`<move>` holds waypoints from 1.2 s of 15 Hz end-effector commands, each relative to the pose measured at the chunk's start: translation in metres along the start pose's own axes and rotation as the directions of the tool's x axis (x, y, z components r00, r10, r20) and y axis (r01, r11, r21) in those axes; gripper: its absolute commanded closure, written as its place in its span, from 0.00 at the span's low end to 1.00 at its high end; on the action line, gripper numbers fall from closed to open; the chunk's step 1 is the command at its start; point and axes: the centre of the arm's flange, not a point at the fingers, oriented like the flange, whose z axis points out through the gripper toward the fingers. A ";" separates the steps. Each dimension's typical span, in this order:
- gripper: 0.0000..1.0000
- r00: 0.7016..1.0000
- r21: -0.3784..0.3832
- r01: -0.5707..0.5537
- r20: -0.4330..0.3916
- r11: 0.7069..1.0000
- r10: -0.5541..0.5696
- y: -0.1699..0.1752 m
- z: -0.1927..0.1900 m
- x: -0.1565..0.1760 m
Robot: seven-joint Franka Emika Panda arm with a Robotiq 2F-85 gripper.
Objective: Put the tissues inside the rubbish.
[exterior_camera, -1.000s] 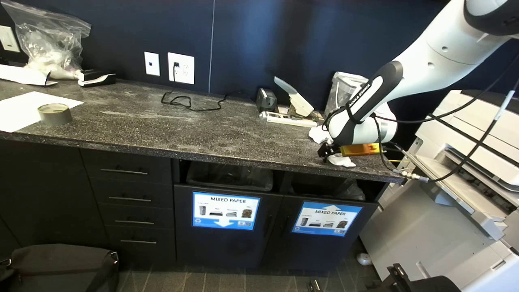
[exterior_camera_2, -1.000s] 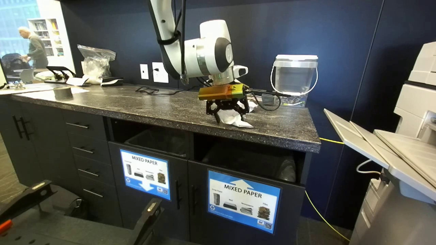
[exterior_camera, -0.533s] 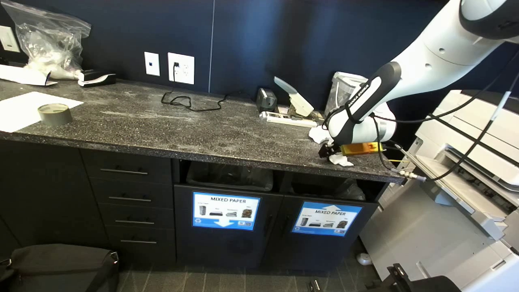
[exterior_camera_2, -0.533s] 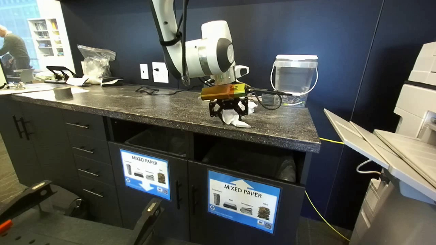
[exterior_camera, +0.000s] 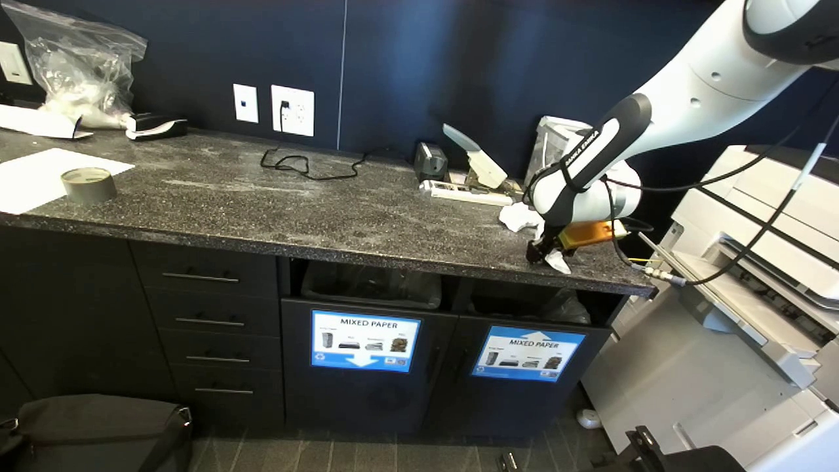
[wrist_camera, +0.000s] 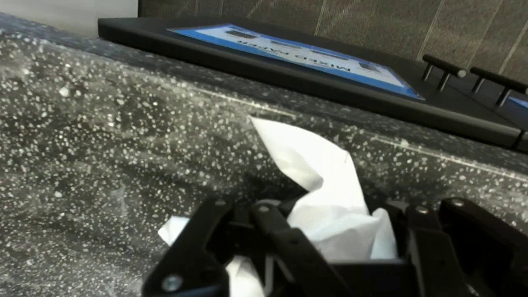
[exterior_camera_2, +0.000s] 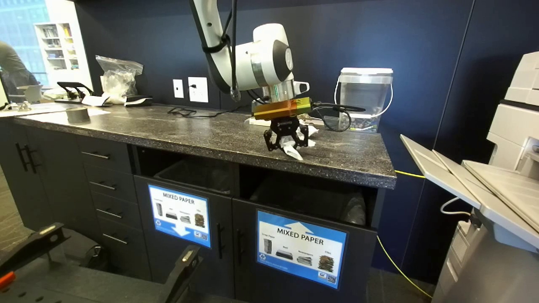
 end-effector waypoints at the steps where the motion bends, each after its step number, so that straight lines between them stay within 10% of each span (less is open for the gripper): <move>1: 0.91 0.990 0.013 0.114 0.087 0.993 -0.115 -0.010 -0.005 -0.003; 18: 0.89 0.970 0.084 0.183 0.146 0.980 -0.194 -0.037 -0.030 -0.138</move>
